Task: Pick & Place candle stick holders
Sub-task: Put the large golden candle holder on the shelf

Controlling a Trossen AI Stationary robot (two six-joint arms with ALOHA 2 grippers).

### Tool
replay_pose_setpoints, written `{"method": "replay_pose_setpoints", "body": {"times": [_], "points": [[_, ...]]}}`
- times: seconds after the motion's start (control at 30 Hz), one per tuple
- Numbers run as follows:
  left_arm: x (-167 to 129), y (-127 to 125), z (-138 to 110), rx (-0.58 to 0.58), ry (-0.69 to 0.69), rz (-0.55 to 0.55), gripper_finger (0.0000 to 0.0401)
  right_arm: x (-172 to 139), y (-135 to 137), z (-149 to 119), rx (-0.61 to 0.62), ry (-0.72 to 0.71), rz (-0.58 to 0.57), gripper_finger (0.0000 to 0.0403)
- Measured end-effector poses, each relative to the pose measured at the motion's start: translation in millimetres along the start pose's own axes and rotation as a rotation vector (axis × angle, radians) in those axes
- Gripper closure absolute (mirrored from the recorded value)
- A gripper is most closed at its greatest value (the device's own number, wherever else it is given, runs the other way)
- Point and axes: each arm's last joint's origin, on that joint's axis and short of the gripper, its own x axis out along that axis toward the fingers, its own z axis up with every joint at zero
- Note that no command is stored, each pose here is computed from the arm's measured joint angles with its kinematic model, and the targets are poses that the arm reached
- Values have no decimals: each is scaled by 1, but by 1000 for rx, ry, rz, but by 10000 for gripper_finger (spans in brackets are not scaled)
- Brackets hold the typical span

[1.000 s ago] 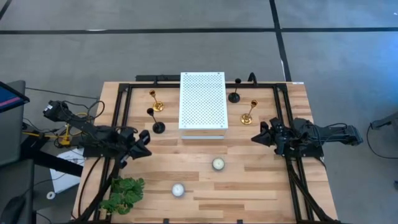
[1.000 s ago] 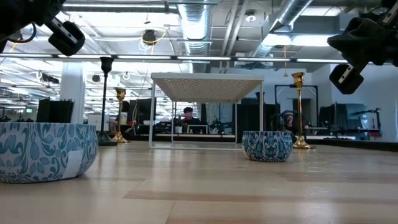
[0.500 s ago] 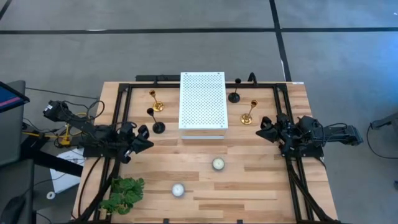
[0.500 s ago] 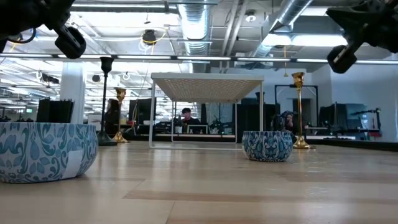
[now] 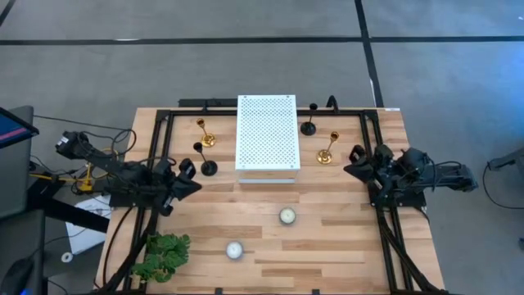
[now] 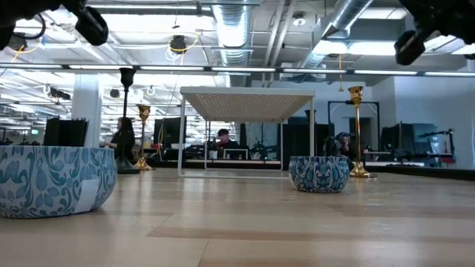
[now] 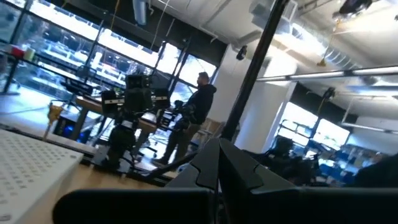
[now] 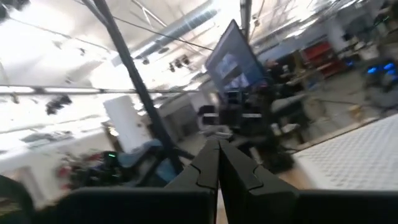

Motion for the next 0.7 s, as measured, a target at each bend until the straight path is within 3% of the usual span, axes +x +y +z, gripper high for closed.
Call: {"method": "replay_pose_setpoints", "body": {"times": [0.27,0.53,0.7], "points": [[16,-3,2,33,36,121,395,-9,11,31,-49,81,-178,403],[41,-14,22,171,36,192,395,-12,28,68,-133,49,-234,403],[58,-23,39,237,141,250,395,1,34,83,-205,100,-267,403]]}}
